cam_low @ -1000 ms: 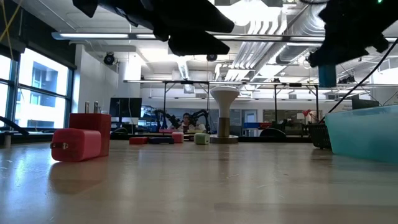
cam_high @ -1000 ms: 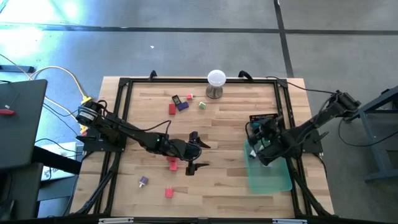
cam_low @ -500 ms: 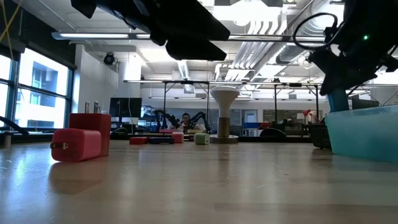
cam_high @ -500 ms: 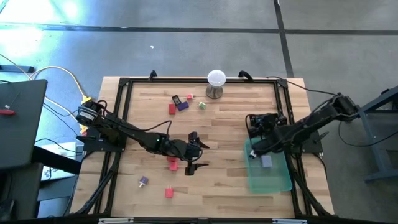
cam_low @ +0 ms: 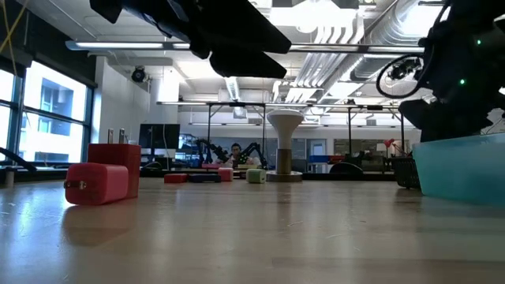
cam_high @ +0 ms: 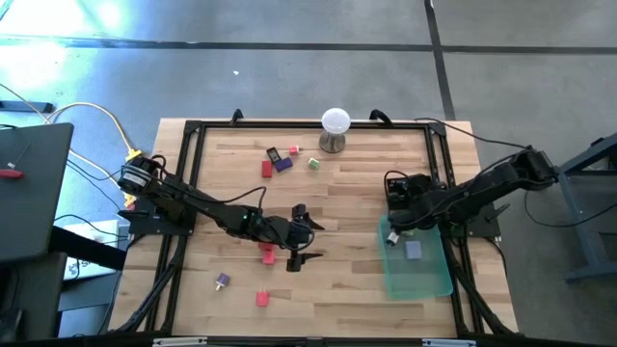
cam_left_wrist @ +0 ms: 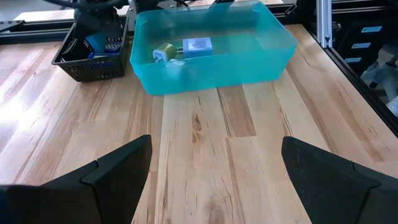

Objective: Pick & Place Office items
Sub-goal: Put the light blue charger adapter into the green bin

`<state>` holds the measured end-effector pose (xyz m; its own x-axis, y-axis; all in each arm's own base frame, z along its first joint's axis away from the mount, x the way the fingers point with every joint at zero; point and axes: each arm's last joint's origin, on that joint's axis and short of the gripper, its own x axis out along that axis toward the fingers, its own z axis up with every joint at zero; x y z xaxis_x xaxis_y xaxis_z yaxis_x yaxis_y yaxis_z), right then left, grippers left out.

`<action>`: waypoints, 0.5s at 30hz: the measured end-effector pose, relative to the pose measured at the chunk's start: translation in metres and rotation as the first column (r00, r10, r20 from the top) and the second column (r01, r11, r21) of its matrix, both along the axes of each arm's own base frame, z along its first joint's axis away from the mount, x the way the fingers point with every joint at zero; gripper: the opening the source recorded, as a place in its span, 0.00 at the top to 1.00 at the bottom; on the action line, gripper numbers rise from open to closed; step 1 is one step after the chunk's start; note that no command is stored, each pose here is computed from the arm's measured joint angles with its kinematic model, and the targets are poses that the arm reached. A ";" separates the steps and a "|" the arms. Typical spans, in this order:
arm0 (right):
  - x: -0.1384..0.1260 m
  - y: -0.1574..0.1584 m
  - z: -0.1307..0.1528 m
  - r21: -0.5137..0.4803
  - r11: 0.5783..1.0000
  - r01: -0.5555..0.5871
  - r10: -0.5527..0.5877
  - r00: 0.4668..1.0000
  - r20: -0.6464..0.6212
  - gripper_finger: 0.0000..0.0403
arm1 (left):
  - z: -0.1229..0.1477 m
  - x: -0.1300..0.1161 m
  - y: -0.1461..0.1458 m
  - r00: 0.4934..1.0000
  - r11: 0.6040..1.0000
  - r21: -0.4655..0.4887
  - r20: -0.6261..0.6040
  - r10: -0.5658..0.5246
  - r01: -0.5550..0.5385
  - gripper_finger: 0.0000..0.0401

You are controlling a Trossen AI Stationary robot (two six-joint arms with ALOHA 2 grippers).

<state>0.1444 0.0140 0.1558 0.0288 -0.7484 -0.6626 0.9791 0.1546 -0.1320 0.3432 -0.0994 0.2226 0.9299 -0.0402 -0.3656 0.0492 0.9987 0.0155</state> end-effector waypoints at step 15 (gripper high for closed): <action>-0.001 -0.001 -0.005 -0.009 1.000 -0.017 0.017 1.000 -0.003 0.58 | 0.000 0.001 0.004 1.000 1.000 0.000 0.000 0.011 -0.011 0.13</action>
